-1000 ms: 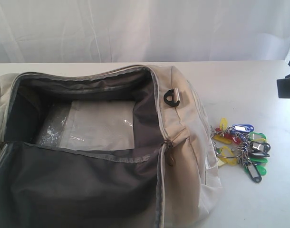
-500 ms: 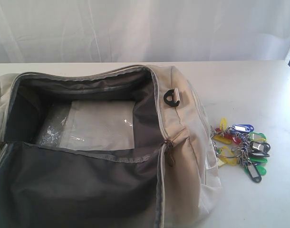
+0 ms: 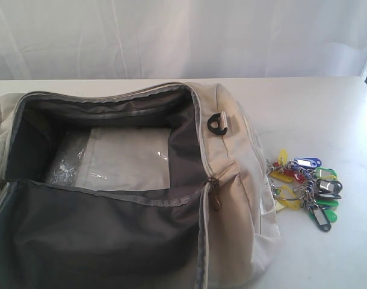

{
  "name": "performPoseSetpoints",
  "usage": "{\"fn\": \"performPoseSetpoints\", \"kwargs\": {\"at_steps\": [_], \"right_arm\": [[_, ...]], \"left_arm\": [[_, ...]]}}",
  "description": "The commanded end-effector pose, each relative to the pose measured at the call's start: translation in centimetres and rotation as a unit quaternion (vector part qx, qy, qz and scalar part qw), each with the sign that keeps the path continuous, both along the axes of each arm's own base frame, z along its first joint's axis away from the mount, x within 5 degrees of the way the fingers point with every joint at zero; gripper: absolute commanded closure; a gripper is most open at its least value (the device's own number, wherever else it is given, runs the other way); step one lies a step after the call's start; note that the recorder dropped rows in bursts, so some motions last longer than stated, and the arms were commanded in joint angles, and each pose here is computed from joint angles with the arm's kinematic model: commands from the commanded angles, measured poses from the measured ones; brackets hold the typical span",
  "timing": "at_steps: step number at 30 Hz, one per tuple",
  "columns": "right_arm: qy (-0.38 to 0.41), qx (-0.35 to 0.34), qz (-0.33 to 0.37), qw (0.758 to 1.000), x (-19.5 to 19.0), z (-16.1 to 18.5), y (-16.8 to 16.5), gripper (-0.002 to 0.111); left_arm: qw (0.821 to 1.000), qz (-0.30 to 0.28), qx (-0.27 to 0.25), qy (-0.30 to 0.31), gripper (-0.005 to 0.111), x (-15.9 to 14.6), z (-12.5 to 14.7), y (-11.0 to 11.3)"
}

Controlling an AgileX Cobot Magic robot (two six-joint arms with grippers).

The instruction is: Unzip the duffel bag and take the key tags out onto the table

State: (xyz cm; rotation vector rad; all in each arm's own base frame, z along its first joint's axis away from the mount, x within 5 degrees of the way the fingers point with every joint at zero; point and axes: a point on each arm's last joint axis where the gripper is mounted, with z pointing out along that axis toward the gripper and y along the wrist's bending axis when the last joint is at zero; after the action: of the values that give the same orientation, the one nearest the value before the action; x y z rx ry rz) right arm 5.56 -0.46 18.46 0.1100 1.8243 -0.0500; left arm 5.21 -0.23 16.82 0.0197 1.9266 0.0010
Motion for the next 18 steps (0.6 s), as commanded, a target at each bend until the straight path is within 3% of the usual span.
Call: {"fn": "performPoseSetpoints", "kwargs": {"at_steps": [1,18], "right_arm": [[-0.008,-0.036,-0.005,0.999,-0.2,-0.03,-0.2,0.108],[-0.008,-0.033,-0.035,0.999,-0.25,-0.03,-0.51,0.108]], "left_arm": [[1.0,-0.003,0.001,-0.002,0.107,-0.01,-0.1,-0.03],[1.0,-0.003,0.001,-0.002,0.107,-0.01,-0.1,-0.03]]}}
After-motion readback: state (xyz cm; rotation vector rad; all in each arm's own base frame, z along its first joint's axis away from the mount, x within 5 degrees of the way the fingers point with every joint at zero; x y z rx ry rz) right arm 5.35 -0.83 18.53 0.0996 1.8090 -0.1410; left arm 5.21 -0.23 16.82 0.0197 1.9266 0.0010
